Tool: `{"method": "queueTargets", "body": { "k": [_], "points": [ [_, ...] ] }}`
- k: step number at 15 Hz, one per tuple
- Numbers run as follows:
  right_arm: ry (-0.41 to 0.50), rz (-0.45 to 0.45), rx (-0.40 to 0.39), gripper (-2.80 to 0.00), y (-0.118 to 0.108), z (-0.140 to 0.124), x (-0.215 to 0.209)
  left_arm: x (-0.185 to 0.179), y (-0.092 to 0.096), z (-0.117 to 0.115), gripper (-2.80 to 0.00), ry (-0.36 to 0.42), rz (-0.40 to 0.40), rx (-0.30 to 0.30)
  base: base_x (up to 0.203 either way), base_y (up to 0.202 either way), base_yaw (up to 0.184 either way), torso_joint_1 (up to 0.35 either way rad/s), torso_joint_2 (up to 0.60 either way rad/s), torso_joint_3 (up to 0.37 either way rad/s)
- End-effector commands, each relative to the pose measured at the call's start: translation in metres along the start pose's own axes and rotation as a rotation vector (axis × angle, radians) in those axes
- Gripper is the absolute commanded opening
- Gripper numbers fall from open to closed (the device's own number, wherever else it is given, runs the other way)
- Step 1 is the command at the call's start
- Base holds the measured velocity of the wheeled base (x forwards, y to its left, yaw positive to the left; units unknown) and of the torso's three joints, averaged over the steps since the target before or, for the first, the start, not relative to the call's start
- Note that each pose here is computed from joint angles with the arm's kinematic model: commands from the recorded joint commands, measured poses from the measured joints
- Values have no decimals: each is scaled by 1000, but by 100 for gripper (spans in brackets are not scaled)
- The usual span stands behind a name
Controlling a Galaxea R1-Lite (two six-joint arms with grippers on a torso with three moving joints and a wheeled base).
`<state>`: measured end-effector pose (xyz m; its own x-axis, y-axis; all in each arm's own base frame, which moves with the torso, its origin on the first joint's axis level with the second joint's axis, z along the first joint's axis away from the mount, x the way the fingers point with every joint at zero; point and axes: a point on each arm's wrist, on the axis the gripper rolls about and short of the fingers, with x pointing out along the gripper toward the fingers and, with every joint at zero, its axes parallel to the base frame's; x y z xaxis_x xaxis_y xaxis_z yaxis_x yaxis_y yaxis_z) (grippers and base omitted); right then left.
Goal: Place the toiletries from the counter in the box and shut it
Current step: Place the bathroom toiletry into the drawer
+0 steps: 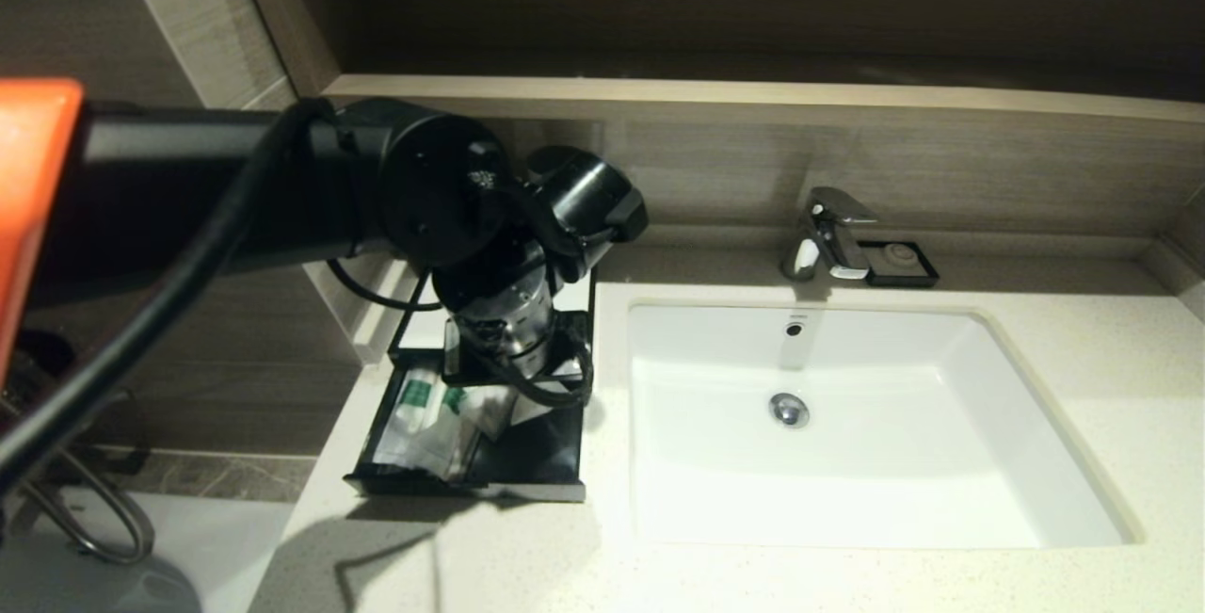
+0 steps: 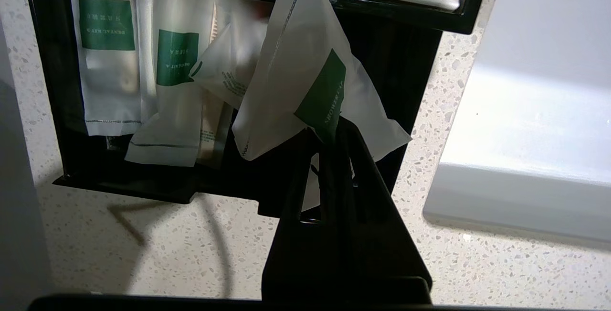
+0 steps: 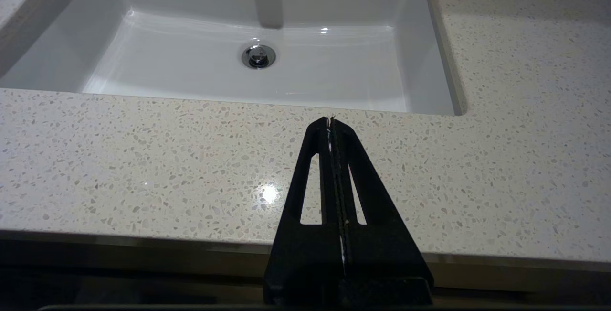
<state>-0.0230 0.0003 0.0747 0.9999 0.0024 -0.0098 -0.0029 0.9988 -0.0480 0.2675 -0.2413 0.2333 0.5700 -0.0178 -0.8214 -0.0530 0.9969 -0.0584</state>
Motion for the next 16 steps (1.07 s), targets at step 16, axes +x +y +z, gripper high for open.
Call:
{"method": "queueTargets", "body": {
  "k": [16],
  "points": [
    [-1, 2, -1, -280, 0, 0, 0, 43, 14, 3, -280, 128, 112, -235, 0, 0, 0, 0, 0, 0]
  ]
}}
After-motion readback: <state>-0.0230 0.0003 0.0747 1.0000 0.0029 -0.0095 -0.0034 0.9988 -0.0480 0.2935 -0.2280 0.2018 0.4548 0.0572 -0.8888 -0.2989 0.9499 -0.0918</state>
